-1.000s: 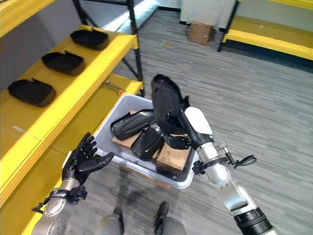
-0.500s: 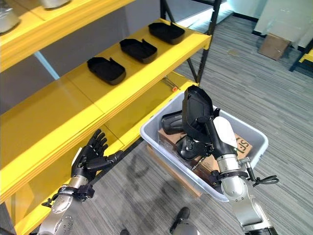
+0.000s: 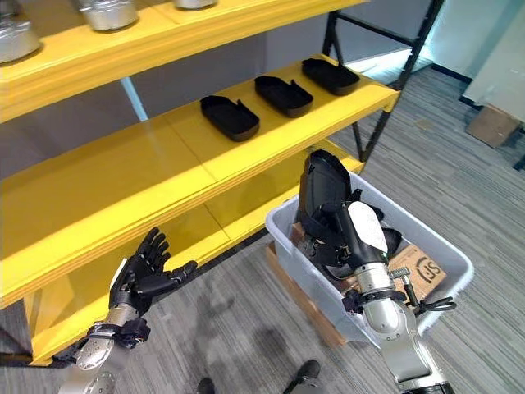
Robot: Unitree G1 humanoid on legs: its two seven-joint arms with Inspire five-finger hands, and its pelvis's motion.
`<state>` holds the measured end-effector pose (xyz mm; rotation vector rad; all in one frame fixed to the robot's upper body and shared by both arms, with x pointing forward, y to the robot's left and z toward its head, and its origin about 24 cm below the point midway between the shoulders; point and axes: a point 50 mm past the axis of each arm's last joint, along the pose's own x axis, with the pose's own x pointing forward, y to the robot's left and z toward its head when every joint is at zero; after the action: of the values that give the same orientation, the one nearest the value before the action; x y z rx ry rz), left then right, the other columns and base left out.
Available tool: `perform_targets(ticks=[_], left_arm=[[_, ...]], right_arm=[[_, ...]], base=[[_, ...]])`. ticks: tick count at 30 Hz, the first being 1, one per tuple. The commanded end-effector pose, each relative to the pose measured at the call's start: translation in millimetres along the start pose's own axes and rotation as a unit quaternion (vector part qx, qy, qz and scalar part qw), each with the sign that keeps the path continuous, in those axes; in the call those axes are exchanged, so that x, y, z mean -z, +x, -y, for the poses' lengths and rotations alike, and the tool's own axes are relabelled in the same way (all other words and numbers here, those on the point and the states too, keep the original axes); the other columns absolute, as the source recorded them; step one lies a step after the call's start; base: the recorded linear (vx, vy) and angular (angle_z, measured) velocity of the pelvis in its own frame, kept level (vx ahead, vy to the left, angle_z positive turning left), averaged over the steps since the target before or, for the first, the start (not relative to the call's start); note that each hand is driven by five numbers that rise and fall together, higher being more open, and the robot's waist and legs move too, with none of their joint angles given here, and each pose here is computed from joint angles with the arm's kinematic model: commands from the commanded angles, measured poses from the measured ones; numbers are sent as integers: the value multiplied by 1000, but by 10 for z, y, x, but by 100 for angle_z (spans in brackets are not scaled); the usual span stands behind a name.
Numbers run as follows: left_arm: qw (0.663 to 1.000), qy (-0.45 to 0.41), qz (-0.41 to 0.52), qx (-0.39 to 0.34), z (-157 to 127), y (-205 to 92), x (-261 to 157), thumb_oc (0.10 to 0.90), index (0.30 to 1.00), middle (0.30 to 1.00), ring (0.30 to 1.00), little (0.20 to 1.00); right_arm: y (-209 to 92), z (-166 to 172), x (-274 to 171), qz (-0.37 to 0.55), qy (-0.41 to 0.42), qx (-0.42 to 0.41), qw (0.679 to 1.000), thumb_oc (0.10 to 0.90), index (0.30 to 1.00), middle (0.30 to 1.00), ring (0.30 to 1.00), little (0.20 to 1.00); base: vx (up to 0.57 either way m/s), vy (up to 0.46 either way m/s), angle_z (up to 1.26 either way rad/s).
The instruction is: Move parts from the plastic box to the shelf.
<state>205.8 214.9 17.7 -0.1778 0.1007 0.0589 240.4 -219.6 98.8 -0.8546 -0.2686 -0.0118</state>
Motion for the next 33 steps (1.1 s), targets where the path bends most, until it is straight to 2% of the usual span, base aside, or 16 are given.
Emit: perform_targets(ticks=[1,11,22,33], left_arm=[[987,37,154,12,-30,91,-618,900,1000,1000,1000,1000],[984,51,156,65,147,215,-627,900,1000,1000,1000,1000],[986,37,153,45,110,173,-578,900,1000,1000,1000,1000],[988,23,145,45,118,131,-553,900,1000,1000,1000,1000]], right_arm=[[243,275,-442,131,-9,77,988,400,300,300,300,300],[152,370,-337,117,-8,97,988,400,300,300,300,300],[102,350,-313,114,-5,86,990,400,300,300,300,300],[37,496,-371,134,-18,106,985,400,300,300,300,300]], base=[[15,208,93],[61,58,69],[96,-112,9],[96,-160,21]])
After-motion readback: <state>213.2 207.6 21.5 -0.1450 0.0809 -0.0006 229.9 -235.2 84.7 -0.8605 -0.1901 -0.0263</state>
